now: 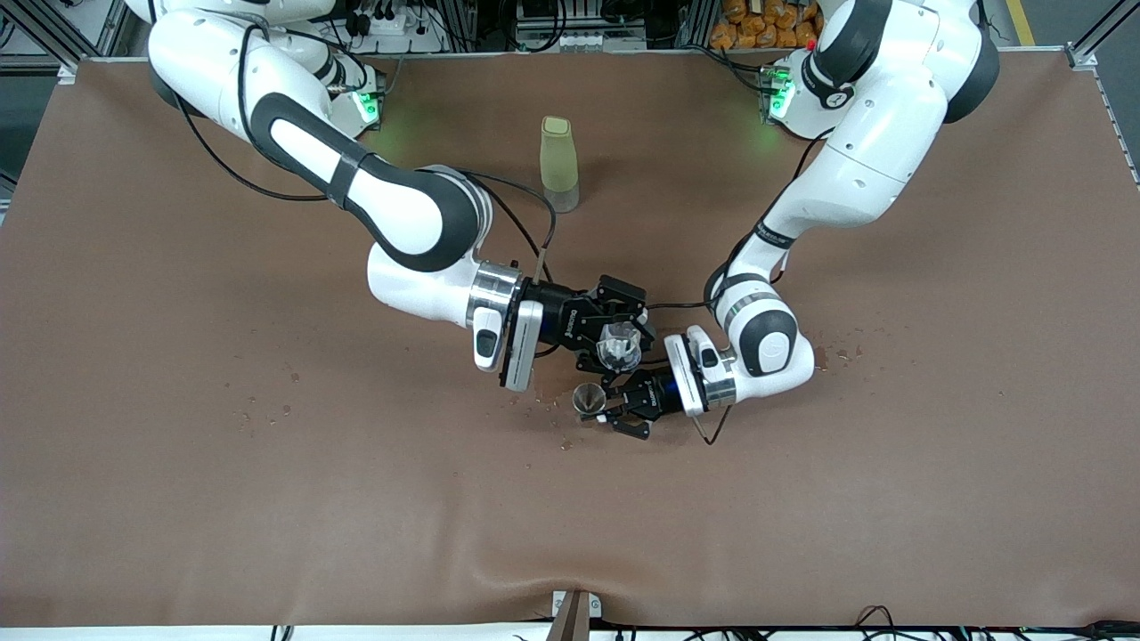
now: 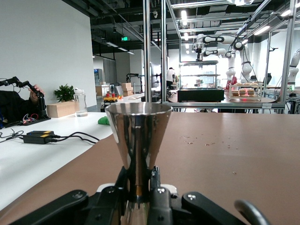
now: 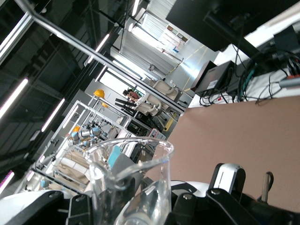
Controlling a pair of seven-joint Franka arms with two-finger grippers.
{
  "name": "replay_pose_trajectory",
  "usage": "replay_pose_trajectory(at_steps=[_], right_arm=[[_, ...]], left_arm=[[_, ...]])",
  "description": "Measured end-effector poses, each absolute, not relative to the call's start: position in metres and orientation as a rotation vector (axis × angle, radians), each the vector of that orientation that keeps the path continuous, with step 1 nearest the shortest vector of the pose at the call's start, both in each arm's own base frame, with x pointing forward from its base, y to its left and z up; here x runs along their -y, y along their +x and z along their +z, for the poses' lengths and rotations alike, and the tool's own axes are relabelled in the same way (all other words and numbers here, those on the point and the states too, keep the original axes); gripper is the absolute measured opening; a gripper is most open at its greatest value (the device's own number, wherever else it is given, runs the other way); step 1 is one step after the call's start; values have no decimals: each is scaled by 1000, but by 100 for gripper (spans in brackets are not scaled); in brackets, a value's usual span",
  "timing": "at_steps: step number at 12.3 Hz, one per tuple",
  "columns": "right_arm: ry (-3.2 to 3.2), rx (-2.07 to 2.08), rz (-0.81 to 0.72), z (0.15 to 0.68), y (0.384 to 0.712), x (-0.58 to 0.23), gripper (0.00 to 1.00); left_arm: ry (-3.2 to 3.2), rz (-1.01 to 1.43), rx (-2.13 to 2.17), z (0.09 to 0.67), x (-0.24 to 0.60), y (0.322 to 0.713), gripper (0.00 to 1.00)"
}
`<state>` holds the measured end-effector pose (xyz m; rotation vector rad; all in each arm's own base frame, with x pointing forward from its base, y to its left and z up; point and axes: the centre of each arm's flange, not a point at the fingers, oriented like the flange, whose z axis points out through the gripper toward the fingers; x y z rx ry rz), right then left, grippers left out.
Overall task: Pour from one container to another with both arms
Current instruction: 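Tilt the beaker with the right gripper over the jigger held by the left gripper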
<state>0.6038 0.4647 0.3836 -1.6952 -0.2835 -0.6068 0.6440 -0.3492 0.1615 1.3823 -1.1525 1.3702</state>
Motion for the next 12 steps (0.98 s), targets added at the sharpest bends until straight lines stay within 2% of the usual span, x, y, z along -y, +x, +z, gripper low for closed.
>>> replay_pose_trajectory(at_steps=[7,12], right_arm=[[-1699,84,-416,402,594,-461,16],[-1705,42,-359,402,587,-464,16]], left_arm=[[1365,1442,1225,161,337,651,21],[1319,1453,1219,161,336,649,21]])
